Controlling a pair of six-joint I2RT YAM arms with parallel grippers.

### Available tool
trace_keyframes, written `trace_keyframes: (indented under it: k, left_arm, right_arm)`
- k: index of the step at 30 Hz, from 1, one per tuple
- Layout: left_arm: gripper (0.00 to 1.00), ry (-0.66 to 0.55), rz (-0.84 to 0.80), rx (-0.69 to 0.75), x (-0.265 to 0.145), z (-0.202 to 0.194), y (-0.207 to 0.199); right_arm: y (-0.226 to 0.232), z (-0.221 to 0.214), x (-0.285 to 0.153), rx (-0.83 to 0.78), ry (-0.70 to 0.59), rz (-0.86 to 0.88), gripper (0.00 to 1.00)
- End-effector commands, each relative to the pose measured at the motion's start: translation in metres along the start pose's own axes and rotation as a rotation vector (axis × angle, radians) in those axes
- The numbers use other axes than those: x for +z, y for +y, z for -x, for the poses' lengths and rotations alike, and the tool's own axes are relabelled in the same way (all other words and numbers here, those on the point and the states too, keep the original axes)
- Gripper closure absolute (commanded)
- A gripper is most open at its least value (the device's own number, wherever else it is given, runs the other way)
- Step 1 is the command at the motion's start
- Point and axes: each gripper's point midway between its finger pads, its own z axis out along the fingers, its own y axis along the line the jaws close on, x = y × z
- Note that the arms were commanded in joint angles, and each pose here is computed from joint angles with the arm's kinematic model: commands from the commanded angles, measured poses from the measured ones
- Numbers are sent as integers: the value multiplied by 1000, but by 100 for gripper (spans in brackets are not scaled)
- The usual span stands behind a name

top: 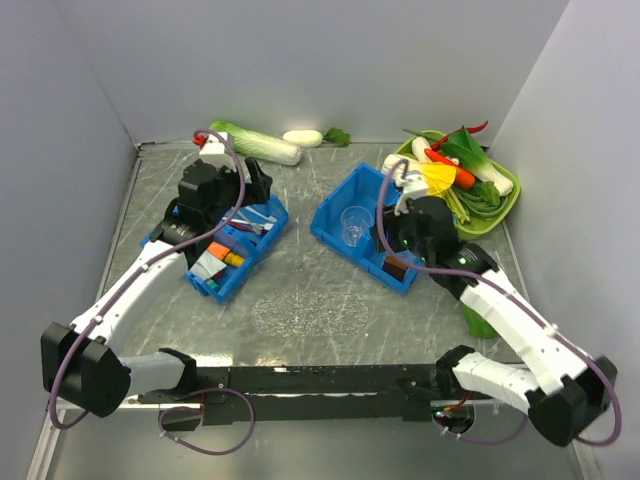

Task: Prepare toiletry sets of a toothbrush and toothpaste on the tray

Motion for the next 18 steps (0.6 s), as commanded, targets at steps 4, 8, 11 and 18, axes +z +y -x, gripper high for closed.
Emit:
trace_keyframes:
  k: [4, 8, 11, 18]
  left_arm:
    - [3, 41, -106, -63, 3, -23, -16]
    - [2, 48, -84, -68, 3, -25, -13]
    - [2, 61, -79, -91, 4, -29, -12]
    - [2, 90, -113, -129, 5, -32, -21]
  right_arm:
    - [23, 19, 52, -131, 110, 63, 43]
    - [31, 8, 85, -167, 193, 91, 47]
    - [37, -3, 108, -211, 237, 119, 50]
    - [52, -23, 151, -237, 284, 170, 55]
